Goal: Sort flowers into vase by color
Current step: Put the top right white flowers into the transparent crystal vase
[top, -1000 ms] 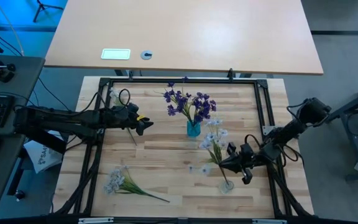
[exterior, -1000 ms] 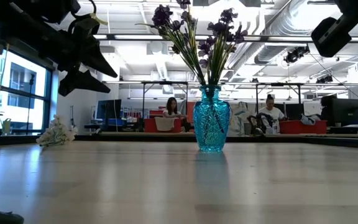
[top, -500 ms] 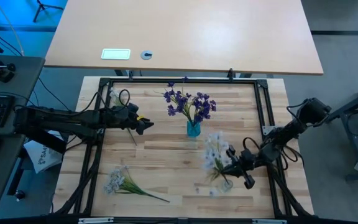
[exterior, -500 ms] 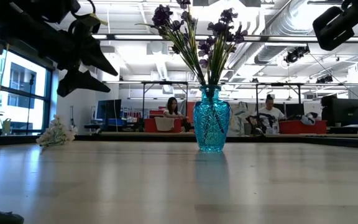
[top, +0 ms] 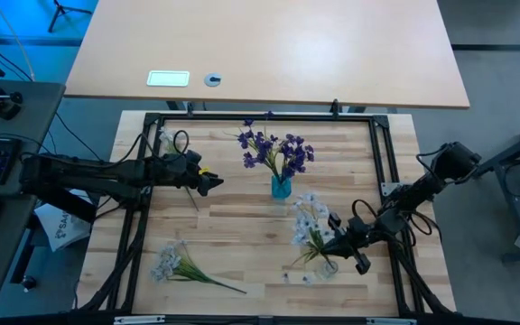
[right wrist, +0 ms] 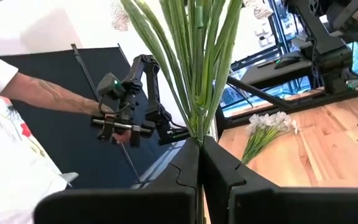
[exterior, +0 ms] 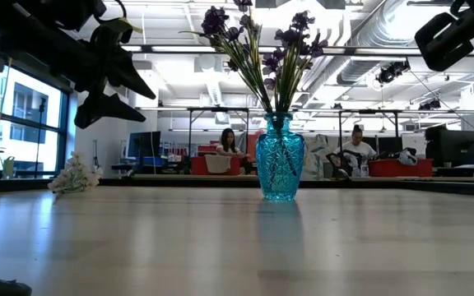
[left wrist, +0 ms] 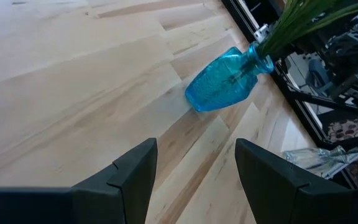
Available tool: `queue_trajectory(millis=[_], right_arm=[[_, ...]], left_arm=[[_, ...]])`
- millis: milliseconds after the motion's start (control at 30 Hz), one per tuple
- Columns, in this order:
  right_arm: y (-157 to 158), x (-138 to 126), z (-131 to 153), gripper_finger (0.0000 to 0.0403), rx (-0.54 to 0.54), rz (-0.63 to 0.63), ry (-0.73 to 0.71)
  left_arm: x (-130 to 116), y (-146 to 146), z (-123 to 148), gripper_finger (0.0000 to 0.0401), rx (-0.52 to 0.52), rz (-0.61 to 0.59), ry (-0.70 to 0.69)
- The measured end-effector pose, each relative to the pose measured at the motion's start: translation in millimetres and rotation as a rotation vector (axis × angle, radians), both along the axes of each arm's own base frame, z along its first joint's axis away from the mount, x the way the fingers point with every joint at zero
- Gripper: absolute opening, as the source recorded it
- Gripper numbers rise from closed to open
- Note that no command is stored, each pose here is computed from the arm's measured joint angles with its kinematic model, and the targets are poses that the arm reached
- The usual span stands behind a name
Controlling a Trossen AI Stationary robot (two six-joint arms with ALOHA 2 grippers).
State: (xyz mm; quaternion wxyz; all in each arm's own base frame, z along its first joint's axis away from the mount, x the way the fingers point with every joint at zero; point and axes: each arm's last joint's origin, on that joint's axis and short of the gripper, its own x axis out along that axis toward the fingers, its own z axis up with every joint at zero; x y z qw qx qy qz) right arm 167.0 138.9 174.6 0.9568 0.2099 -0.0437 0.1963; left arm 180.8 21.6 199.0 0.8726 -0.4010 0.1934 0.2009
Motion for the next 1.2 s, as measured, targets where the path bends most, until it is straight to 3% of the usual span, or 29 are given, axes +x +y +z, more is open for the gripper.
queue_trajectory(millis=[167,367,633,867,1200], right_arm=[[0.1,0.1,-1.0,0.0027,0.027,0.006,0.021],[0.4,-0.1,-0.8,0.0113,0.095,0.027,0.046],[1.3,-3.2,1.8,0.0205,0.075,0.124,0.070],[-4.8,-11.0,7.1,0.0215,0.037,0.151,0.166],[-23.3,-30.9,25.2,0.0187,-0.011,0.140,0.228]], left_arm=[[0.0,-0.1,0.0,0.0204,-0.001,-0.002,0.000],[0.0,-0.1,0.0,0.0204,-0.001,-0.002,0.000],[0.0,-0.1,0.0,0.0204,-0.001,-0.002,0.000],[0.0,-0.1,-0.1,0.0204,0.000,-0.002,0.001],[-0.1,-0.1,0.0,0.0204,0.000,-0.002,0.000]])
